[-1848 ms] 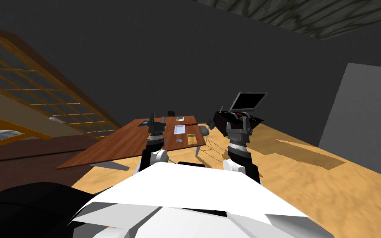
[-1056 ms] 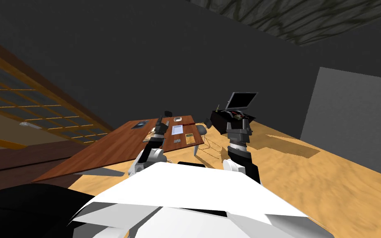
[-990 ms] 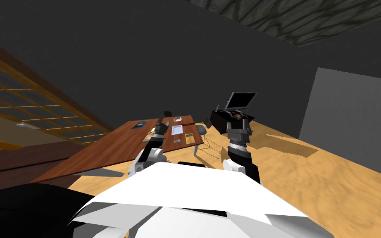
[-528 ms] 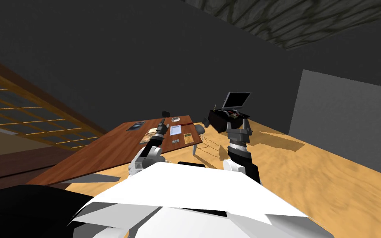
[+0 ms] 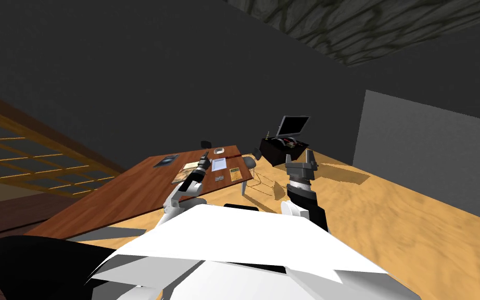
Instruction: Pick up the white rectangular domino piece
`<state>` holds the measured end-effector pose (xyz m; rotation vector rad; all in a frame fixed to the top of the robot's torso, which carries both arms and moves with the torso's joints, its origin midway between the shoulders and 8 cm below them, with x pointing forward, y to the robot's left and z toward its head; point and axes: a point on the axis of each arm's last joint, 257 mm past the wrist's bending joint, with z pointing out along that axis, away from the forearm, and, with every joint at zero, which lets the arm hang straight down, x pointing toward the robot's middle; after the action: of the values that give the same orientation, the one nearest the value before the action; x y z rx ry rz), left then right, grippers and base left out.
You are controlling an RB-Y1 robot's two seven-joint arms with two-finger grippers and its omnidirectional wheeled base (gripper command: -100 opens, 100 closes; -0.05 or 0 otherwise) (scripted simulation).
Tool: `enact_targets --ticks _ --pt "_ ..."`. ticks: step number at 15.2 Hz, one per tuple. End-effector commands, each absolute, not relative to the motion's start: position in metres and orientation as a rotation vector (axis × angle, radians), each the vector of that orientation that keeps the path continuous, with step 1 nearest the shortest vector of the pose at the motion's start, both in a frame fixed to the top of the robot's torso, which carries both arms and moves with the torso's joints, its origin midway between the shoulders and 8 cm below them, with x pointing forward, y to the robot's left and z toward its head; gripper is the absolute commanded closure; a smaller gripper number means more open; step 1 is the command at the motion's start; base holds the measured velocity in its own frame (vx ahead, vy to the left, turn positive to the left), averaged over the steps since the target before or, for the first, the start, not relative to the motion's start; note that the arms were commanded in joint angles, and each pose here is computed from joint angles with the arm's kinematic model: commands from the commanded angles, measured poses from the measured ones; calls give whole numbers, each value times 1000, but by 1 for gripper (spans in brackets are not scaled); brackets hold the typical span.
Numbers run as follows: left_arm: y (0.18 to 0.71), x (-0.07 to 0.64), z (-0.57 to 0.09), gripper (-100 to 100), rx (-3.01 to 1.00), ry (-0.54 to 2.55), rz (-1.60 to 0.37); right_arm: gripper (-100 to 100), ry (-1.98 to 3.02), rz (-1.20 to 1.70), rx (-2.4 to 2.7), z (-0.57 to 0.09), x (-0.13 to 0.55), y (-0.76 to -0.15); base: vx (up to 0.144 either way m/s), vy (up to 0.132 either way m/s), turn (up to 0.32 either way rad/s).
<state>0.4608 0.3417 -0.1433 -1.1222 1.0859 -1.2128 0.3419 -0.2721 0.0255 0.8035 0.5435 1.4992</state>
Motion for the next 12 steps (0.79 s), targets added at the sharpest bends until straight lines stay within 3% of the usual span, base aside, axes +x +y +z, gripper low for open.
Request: enact_targets --ticks 1,12 --pt "354 464 -162 -100 -1173 1118 -1170 0 543 1499 803 26 342 -272 -12 -9 -124" --pt "419 477 -234 -100 -1414 1213 -966 0 544 1499 803 25 342 -272 -9 -8 -91"
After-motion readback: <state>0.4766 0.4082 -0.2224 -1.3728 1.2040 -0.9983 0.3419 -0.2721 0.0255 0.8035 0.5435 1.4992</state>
